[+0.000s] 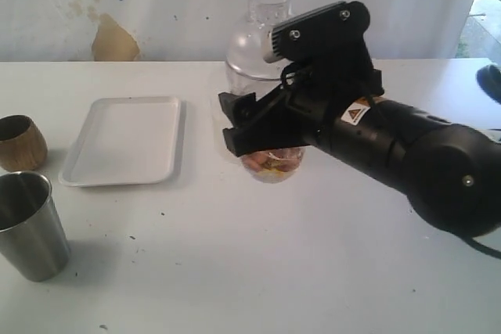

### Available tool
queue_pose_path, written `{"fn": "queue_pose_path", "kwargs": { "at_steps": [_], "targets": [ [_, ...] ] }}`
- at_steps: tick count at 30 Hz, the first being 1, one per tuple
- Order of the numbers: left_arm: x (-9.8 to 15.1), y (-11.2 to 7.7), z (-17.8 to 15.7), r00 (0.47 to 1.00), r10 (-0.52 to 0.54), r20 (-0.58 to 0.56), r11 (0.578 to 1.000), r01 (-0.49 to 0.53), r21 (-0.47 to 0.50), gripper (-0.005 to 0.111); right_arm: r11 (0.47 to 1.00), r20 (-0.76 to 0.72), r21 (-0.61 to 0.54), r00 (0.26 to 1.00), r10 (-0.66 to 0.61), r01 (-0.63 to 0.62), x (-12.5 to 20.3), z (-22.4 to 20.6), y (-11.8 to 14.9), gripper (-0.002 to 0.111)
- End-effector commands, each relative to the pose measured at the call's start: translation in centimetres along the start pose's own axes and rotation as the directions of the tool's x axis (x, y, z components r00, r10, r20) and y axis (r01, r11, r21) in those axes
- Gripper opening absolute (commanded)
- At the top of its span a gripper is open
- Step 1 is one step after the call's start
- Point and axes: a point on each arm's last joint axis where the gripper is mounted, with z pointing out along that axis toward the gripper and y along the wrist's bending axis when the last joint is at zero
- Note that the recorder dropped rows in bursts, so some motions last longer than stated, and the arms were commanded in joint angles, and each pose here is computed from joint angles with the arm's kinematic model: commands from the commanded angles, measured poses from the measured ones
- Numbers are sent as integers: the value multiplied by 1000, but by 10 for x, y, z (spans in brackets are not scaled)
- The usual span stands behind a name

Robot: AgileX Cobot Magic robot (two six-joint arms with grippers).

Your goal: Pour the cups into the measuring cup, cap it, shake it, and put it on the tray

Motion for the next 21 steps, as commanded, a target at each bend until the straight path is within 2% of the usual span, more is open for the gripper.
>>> {"fn": "queue_pose_path", "kwargs": {
  "at_steps": [1,8,12,14,16,19,21],
  "targets": [
    [0,0,0,1000,-4,10,1000,4,3,1,997,65,71,998,-12,7,-9,-5,-16,0],
    [0,0,0,1000,-4,10,1000,4,3,1,997,59,75,998,-31,27,-8,-5,-18,0],
    [0,0,0,1000,-4,10,1000,4,3,1,981,18,-42,982,-186,187,-3,-4,-7,0],
    [0,0,0,1000,-4,10,1000,4,3,1,970,15,-106,975,-221,221,0,-3,-1,0],
    [0,0,0,1000,-4,10,1000,4,3,1,966,34,-135,975,-219,222,1,0,0,0],
    [0,0,0,1000,-4,10,1000,4,3,1,970,114,-177,983,-145,163,-5,2,0,0],
    [0,0,0,1000,-4,10,1000,4,3,1,957,194,-255,977,-90,139,-10,1,3,0]
  ]
}}
